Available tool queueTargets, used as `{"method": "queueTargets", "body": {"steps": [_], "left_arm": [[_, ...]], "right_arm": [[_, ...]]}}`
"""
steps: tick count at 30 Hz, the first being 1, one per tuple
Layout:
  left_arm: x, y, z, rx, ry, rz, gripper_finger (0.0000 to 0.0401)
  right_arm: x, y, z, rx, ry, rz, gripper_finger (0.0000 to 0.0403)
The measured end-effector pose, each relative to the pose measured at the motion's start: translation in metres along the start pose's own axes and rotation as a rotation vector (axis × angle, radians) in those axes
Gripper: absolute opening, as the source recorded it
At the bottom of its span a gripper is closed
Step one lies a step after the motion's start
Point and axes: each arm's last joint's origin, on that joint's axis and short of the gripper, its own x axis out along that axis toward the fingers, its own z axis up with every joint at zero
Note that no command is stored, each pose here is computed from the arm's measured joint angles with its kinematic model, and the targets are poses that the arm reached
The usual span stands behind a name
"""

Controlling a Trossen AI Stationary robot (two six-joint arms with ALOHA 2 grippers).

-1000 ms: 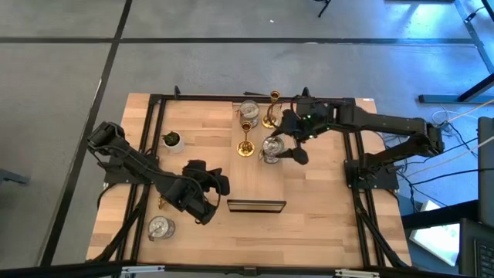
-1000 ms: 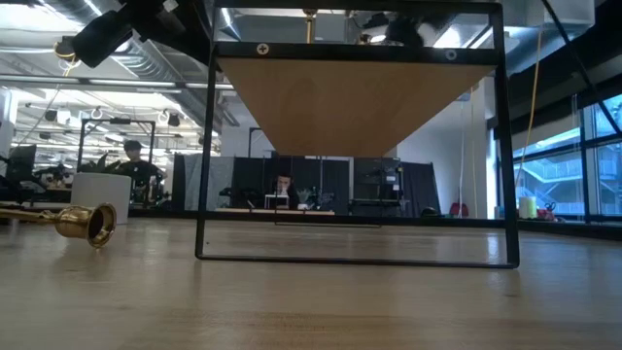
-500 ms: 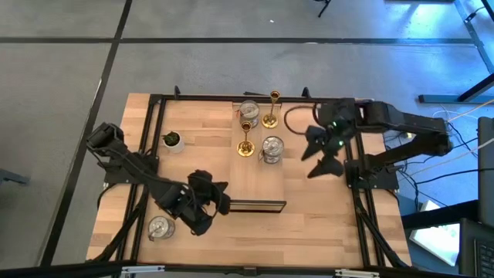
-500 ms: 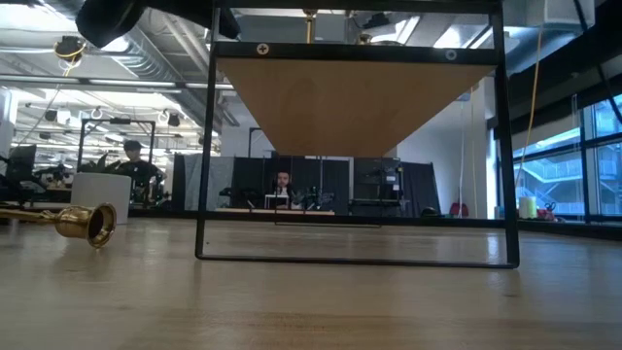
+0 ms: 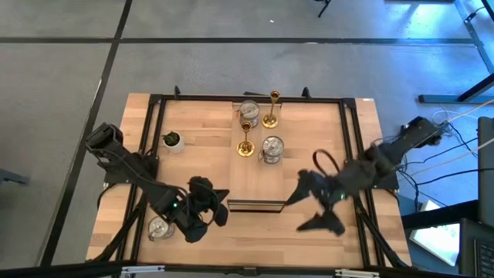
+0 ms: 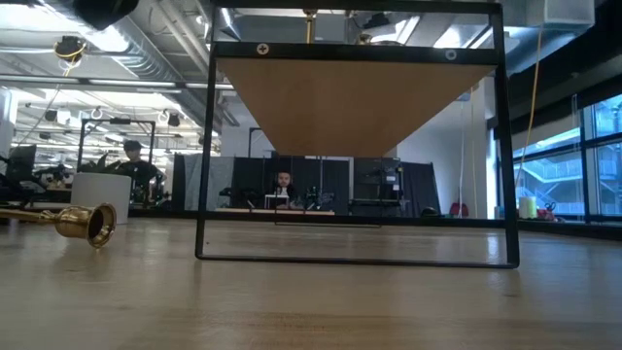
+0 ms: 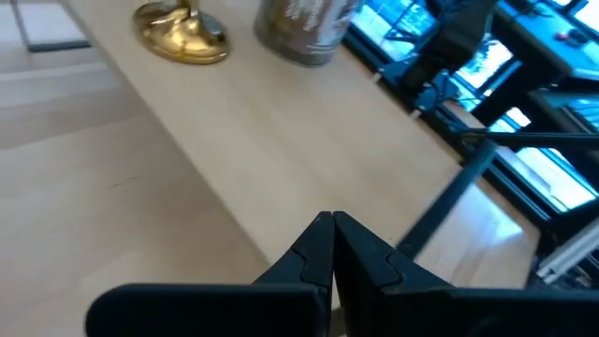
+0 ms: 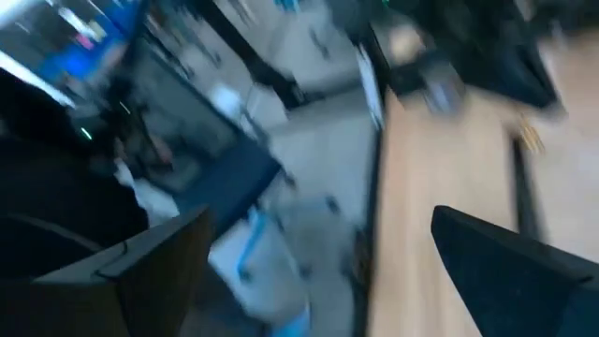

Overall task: Pick & Place candle stick holders
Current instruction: Put the right scented candle on the shelf

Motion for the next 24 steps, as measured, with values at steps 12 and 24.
{"method": "queueTargets", "body": {"steps": [12,24], "left_arm": [[-0.012,-0.007,-0.007,0.036,0.01,-0.065,0.0001],[-0.014,-0.008,-0.008,0.053,0.007,-0.075,0.0001]], "right_arm": [[0.05,0.017,0.002,-0.072,-0.248,0.017,0.04],[0.02,-0.01,0.087,-0.025,-0.627,0.252,0.0315]]}}
